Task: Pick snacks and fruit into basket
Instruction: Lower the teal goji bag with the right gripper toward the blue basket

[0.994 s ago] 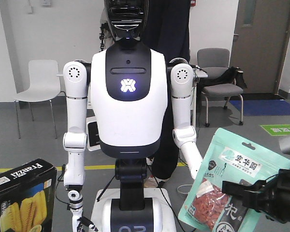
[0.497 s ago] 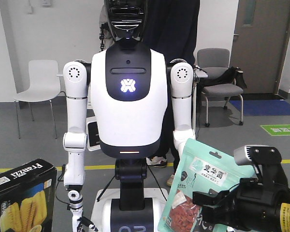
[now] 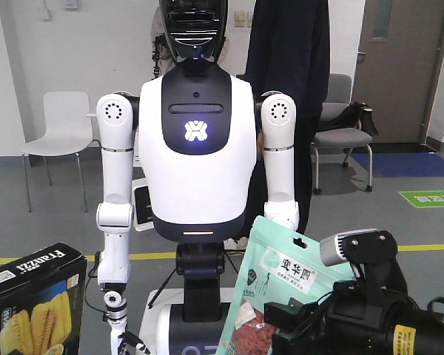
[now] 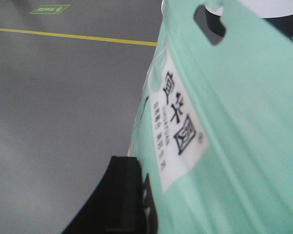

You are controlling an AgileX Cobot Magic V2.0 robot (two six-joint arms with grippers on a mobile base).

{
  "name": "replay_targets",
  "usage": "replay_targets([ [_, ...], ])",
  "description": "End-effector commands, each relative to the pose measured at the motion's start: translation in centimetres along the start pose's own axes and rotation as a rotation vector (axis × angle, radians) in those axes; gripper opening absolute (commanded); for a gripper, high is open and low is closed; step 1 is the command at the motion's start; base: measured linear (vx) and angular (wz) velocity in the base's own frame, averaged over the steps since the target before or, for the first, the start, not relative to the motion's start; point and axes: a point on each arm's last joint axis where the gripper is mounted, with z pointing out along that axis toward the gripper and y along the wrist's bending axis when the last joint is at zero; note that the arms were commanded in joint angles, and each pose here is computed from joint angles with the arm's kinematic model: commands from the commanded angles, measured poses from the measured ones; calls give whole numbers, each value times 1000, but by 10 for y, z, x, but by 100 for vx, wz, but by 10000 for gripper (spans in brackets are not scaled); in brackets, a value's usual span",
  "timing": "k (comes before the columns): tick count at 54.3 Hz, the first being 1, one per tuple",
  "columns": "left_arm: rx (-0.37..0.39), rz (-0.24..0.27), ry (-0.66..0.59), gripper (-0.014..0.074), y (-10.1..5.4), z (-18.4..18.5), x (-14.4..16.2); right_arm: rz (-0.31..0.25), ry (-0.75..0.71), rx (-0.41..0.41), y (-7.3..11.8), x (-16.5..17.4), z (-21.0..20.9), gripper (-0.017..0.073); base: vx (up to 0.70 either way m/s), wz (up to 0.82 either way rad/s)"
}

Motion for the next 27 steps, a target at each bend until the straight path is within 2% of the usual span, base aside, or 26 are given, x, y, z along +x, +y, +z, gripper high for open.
replay_targets([
  [1, 22, -32, -57, 3, -2, 1, -12, -58, -56, 16, 7, -13, -7, -10, 0, 0],
  [22, 20, -32, -55, 3, -1, 1, -12, -125, -65, 2, 29, -10, -2, -10, 0, 0],
  [27, 20, -32, -55, 3, -1, 1, -12, -158, -61, -15, 35, -8, -1, -10, 0, 0],
])
